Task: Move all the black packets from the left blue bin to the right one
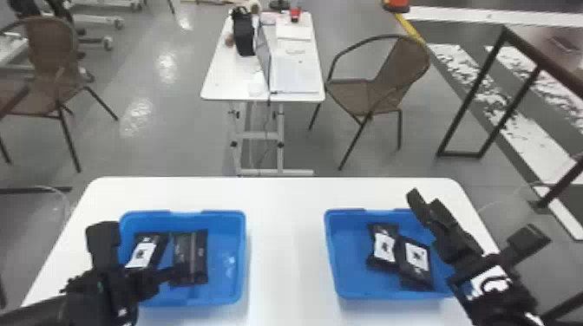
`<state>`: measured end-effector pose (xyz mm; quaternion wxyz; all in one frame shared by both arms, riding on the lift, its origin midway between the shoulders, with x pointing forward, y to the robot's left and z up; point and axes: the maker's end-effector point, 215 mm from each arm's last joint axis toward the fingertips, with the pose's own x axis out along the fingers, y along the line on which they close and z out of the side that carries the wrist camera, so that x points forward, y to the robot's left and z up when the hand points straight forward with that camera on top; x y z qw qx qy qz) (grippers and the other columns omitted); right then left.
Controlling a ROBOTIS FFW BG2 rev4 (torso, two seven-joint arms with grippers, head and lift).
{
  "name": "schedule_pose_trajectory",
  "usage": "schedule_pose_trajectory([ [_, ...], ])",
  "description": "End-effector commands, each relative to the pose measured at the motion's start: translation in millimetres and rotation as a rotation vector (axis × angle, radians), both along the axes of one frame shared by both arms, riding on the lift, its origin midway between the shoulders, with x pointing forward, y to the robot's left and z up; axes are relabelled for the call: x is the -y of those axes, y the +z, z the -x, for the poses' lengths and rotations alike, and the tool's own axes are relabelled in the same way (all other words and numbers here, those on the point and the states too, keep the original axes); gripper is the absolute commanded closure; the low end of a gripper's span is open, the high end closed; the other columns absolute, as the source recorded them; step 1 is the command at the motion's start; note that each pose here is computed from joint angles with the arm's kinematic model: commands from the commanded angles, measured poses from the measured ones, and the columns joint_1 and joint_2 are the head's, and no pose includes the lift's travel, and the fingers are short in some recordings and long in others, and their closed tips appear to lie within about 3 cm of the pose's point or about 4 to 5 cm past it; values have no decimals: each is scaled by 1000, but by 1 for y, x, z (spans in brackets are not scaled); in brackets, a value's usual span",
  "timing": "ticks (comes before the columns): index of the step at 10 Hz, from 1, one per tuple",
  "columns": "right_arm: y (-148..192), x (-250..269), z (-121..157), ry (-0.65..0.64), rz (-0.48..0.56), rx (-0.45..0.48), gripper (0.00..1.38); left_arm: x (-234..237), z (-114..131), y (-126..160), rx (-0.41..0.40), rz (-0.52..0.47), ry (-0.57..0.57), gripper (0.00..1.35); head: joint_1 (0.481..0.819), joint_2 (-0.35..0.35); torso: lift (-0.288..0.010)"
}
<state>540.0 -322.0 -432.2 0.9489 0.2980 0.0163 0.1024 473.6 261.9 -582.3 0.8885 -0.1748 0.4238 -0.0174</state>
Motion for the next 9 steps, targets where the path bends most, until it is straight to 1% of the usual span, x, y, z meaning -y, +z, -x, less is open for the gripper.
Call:
schedule_pose_trajectory([
  [1,-2,-1,0,1,-14,-1,248,-3,1,-10,-40,-13,2,260,695,-68,0],
  [2,-2,-1,2,5,-17,-1,248,-4,-3,-17,-47,-14,6,260,695,-64,0],
  [3,-3,-1,3,6,-26,-1,248,-1,-10,-22,-42,4,8,260,695,-61,0],
  [4,-4,-1,3,7,-30,-2,248,2,-18,-24,-51,4,-9,275,695,-60,0],
  [5,-3,-2,3,6,-35,-1,248,8,-22,-28,-62,29,-18,429,695,-63,0],
  [6,-4,-3,3,8,-40,-2,248,12,-27,-31,-57,36,-27,671,695,-65,0],
  [7,-6,-3,4,10,-49,-2,248,18,-28,-35,-64,61,-30,703,695,-70,0],
  [8,-6,-3,4,11,-51,-2,248,21,-27,-37,-71,79,-40,884,695,-75,0],
  [9,-7,-4,5,10,-59,-3,248,22,-25,-39,-68,79,-49,1231,695,-81,0],
])
